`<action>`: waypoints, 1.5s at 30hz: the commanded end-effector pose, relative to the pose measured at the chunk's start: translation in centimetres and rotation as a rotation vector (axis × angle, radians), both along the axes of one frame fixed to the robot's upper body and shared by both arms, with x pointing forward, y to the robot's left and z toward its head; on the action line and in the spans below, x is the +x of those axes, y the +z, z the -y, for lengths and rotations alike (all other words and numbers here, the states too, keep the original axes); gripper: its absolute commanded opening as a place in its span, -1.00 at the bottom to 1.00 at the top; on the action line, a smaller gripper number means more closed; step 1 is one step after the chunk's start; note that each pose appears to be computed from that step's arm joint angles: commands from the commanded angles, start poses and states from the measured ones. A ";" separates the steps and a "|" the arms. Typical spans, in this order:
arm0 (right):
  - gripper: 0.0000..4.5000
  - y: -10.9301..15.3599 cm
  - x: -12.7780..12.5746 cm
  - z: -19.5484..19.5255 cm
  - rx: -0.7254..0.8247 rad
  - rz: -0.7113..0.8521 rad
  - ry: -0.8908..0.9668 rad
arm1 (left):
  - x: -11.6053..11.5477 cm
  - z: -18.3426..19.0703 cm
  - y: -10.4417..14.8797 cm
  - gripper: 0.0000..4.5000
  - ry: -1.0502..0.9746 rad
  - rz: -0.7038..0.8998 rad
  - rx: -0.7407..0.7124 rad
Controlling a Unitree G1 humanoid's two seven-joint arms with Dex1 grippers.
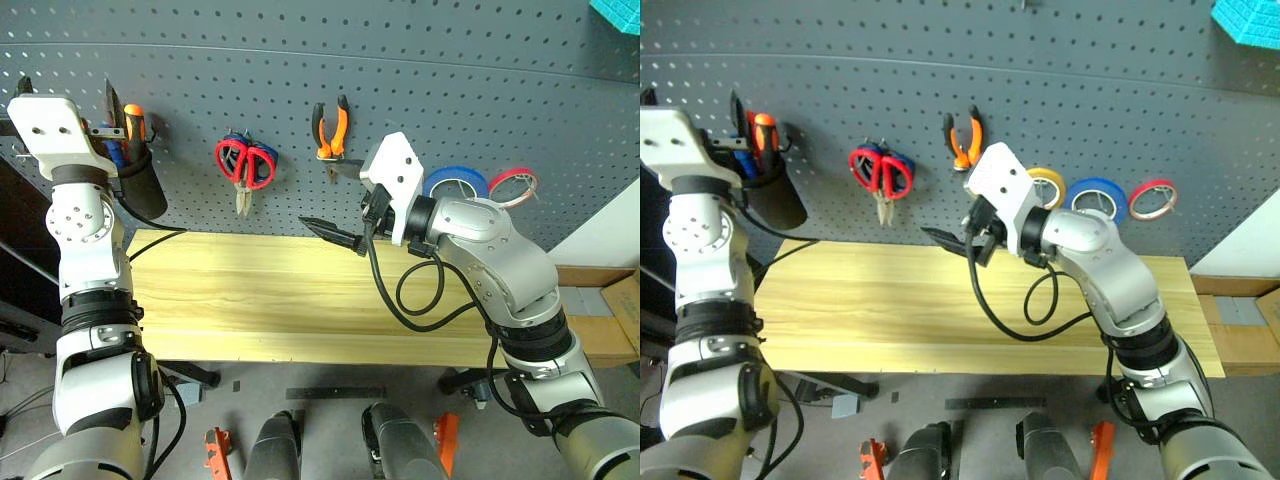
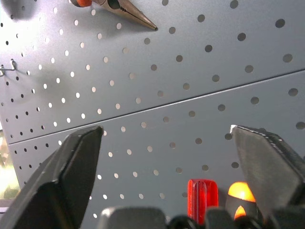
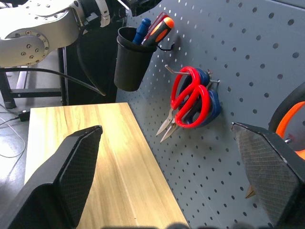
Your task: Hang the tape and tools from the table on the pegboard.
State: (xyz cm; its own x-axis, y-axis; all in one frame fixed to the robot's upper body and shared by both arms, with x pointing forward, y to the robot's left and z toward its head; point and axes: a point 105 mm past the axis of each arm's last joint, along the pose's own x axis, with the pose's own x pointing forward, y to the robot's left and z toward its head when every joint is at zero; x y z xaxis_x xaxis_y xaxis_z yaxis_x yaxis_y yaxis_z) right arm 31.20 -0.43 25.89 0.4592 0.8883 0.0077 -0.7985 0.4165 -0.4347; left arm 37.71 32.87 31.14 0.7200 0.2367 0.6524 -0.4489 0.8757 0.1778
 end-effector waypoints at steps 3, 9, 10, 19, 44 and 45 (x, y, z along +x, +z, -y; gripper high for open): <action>1.00 2.3 -0.5 0.9 0.042 0.073 0.007 | -1.3 4.7 4.3 0.98 -0.139 0.103 0.102; 1.00 2.5 -0.6 2.2 0.087 0.039 0.001 | -1.3 10.3 4.0 0.98 -0.349 0.006 0.187; 1.00 2.4 -0.6 2.4 0.092 0.030 -0.005 | -1.2 11.0 3.6 0.98 -0.377 -0.021 0.182; 1.00 -2.0 -0.8 5.3 0.061 -0.095 -0.097 | -0.2 13.6 -2.8 0.98 -0.491 -0.301 0.008; 1.00 -22.0 1.8 16.1 0.146 -0.249 -0.888 | -5.1 7.2 -26.5 0.98 -0.219 -0.790 -0.286; 1.00 -22.3 1.7 16.1 0.147 -0.256 -0.889 | -5.1 7.0 -26.5 0.98 -0.210 -0.777 -0.297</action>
State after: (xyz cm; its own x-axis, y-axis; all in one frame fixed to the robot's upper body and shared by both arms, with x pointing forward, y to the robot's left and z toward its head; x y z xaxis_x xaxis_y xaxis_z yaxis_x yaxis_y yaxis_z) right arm 32.60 -16.15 2.49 0.9622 0.2187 -0.1626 -0.2468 0.9522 -0.1800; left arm 31.89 25.63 2.84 0.9743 0.1065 -0.1984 -0.0846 0.9897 0.1158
